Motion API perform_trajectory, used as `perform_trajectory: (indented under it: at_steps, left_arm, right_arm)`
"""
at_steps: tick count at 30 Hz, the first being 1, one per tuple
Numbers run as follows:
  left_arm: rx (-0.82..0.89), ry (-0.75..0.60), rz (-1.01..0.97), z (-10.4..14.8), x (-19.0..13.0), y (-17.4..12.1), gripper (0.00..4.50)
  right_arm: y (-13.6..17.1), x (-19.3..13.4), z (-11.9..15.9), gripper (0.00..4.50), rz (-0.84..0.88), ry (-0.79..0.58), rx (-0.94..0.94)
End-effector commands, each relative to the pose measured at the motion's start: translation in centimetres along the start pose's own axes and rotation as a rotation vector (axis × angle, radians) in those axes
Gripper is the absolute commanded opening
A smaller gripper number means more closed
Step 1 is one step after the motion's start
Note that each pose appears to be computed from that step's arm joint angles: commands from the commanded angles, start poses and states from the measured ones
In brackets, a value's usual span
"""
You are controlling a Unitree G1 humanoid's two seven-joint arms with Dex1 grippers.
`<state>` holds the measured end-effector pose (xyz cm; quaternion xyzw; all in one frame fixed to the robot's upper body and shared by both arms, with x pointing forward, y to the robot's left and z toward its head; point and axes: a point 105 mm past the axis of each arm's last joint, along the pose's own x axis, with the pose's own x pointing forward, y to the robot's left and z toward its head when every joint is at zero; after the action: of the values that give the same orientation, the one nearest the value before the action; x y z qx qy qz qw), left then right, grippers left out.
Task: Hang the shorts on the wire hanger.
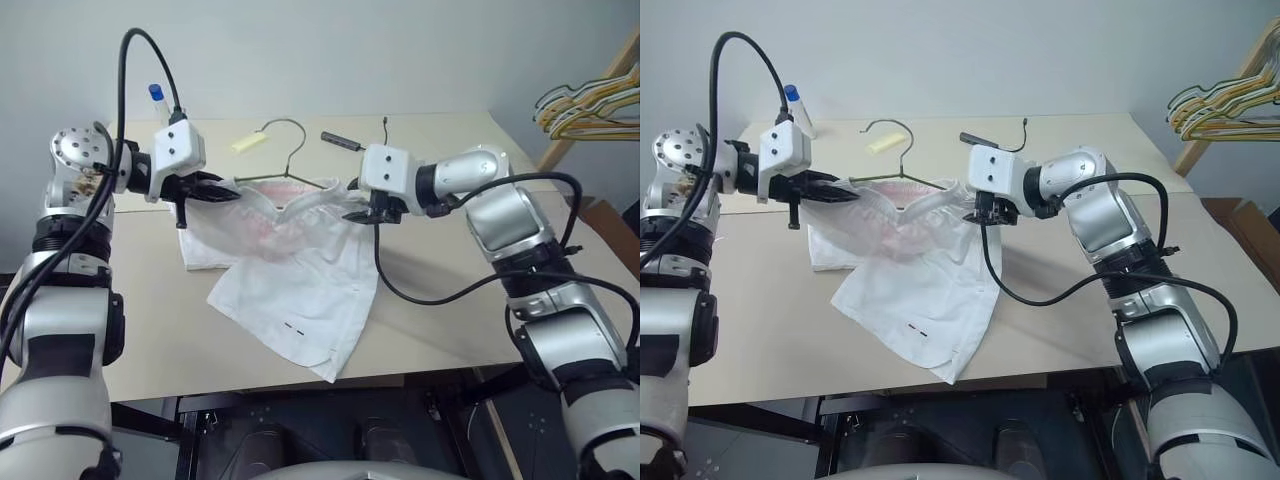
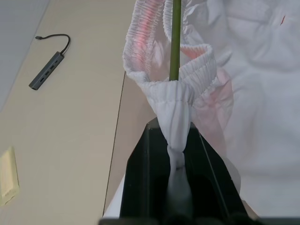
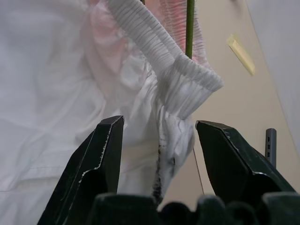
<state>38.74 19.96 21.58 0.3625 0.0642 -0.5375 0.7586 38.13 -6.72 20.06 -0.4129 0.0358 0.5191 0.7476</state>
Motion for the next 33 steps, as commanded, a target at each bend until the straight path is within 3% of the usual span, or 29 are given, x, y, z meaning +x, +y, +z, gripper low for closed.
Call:
perform_trajectory:
  at_steps: [1,4,10,15,18,23,26,33]
  left_arm:
    - [0.045,-0.048,0.028,1.6,-0.9,0.6,0.0]
    - [0.043,-0.052,0.021,1.6,-0.9,0.5,0.0]
    - [0.051,-0.09,-0.013,2.1,-1.0,0.1,0.0]
    - [0.055,-0.13,-0.036,2.7,-1.2,-0.1,0.0]
    - [0.066,-0.14,-0.042,2.9,-1.4,-0.2,0.0]
    - [0.065,-0.139,-0.035,2.8,-1.2,-0.1,0.0]
    - [0.062,-0.142,-0.03,2.7,-1.1,-0.1,0.0]
    - [0.017,-0.156,-0.016,2.8,-1.1,0.2,2.11]
  right_arm:
    - [-1.4,-0.6,0.8,2.73,-0.048,-0.035,0.029]
    - [-1.9,-0.2,0.5,2.73,-0.072,-0.043,0.09]
    - [-2.2,-0.5,2.2,2.73,0.006,-0.216,0.268]
    - [-2.1,-0.5,2.2,2.73,0.044,-0.231,0.322]
    - [-1.7,-0.5,1.9,2.21,0.065,-0.217,0.313]
    - [-1.5,-0.5,1.7,0.47,0.077,-0.214,0.318]
    - [-1.5,-0.5,1.6,0.13,0.075,-0.212,0.317]
    - [-1.2,-0.6,1.2,0.12,0.068,-0.2,0.321]
